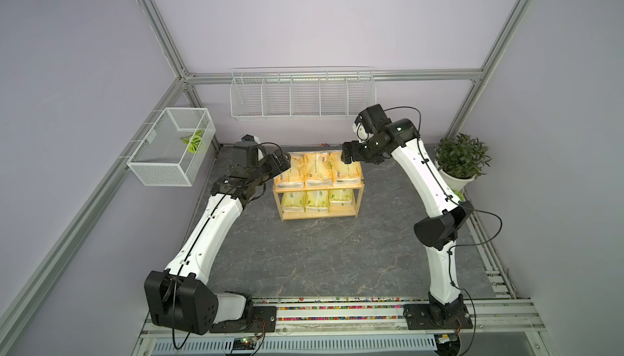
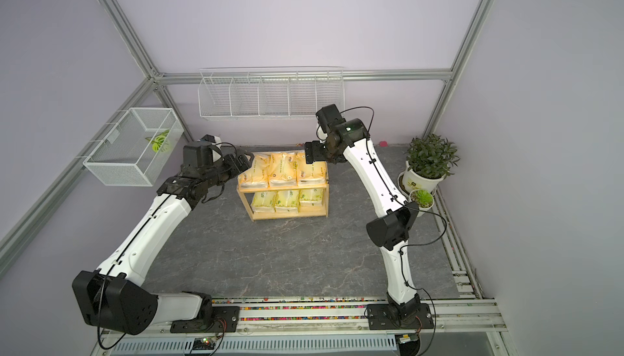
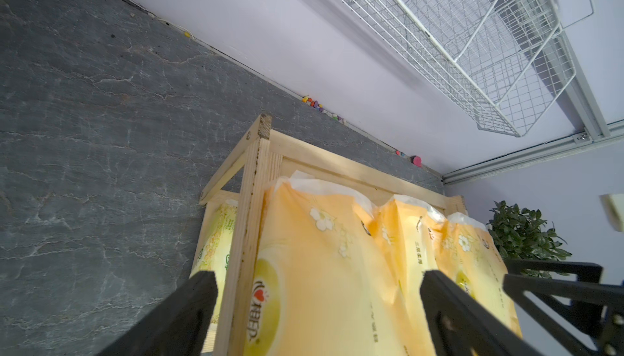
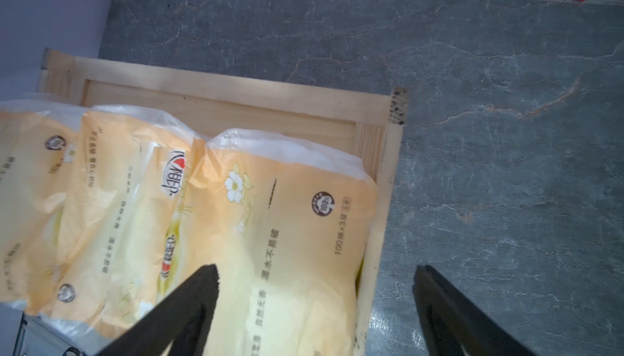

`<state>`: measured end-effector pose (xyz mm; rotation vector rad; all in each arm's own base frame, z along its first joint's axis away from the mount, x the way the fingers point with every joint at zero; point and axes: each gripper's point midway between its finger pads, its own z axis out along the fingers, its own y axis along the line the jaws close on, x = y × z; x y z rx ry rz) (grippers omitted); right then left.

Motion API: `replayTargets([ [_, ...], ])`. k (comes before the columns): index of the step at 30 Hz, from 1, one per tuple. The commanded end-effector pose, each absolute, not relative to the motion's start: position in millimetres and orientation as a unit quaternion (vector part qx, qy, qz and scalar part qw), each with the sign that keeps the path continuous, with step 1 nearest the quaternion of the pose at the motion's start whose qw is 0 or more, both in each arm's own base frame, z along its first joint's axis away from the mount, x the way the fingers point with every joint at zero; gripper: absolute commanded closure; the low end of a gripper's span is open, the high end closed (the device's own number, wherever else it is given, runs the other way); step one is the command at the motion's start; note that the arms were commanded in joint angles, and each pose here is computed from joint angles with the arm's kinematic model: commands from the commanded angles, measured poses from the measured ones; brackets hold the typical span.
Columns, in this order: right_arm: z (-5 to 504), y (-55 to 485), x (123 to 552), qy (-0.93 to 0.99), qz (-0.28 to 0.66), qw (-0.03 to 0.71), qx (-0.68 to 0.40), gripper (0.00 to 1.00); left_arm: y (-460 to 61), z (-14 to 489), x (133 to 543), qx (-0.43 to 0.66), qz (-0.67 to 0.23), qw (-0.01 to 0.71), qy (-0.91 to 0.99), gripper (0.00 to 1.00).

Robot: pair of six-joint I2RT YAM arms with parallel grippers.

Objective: Place the tissue boxes on the shelf by color
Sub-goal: Place a box of tissues on the shelf, then reset both arms

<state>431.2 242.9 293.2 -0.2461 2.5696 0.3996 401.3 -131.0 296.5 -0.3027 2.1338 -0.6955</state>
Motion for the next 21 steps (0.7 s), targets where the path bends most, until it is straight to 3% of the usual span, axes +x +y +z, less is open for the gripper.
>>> replayTargets([
  [1,349.6,222.2,421.8,0.927,0.172,0.326,-0.071,0.03,-122.5,338.9,403.3,-0.097,-0.257,0.47,0.838,0.0],
  [8,376.8,160.1,396.2,0.906,0.175,0.385,-0.026,0.01,-100.7,385.7,377.8,-0.082,-0.217,0.532,0.814,0.0],
  [12,361.2,111.3,375.9,0.893,0.161,0.419,0.019,0.01,-81.0,369.5,355.8,-0.085,-0.179,0.564,0.801,0.0],
  [21,282.4,17.9,349.2,0.877,0.032,0.466,0.112,0.01,-29.8,318.6,313.9,-0.092,-0.057,0.65,0.752,0.0],
])
